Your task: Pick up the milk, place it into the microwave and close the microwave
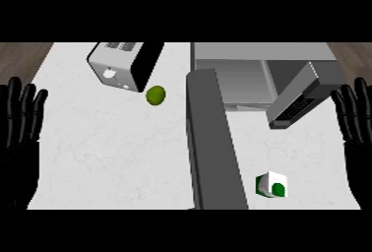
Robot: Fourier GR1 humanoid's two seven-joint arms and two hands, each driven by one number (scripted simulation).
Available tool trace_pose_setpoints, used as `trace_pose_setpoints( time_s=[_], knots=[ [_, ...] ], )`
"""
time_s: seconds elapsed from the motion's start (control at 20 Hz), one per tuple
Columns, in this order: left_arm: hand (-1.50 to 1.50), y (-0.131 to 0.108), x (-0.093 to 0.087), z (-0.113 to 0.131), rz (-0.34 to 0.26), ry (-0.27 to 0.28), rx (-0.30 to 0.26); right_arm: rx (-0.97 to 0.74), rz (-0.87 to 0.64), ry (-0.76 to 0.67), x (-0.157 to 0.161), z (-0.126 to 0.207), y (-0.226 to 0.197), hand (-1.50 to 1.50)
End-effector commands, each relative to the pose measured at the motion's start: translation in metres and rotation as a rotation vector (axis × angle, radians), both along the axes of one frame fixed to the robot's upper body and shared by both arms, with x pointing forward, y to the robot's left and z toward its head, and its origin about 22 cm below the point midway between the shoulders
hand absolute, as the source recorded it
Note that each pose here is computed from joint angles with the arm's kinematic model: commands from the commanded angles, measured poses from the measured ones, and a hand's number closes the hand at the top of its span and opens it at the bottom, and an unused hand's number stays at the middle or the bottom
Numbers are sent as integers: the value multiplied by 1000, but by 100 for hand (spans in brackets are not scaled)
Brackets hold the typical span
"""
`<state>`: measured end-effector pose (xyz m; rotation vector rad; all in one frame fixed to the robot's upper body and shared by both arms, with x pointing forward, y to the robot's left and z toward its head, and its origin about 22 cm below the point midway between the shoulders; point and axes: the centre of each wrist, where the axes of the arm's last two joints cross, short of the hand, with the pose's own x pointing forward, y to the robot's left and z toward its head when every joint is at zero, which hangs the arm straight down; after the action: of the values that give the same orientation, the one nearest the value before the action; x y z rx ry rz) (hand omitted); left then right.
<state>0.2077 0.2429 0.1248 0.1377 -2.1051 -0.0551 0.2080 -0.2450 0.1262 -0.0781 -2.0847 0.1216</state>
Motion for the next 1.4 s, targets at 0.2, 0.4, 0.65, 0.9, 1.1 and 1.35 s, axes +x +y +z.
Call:
trace_pose_setpoints(
  time_s=[0.2,0.4,0.65,0.9,1.1,1.35],
  knots=[
    [-150,4,14,-5,-18,8,-35,48,45,-75,-57,17,46,-150],
    [-150,9,1,-12,15,138,-117,7,138,49,-57,-6,67,-150],
    [-150,30,-15,-18,28,139,-111,14,116,76,-110,11,63,-150],
    [-150,32,-61,-29,10,147,-110,-12,9,77,-115,13,66,-150],
    [-150,40,-59,-23,13,126,-122,-58,-34,123,-100,-24,62,-150],
    [-150,50,-81,-14,5,133,-111,-27,-49,150,-101,-49,54,-150]
  ],
)
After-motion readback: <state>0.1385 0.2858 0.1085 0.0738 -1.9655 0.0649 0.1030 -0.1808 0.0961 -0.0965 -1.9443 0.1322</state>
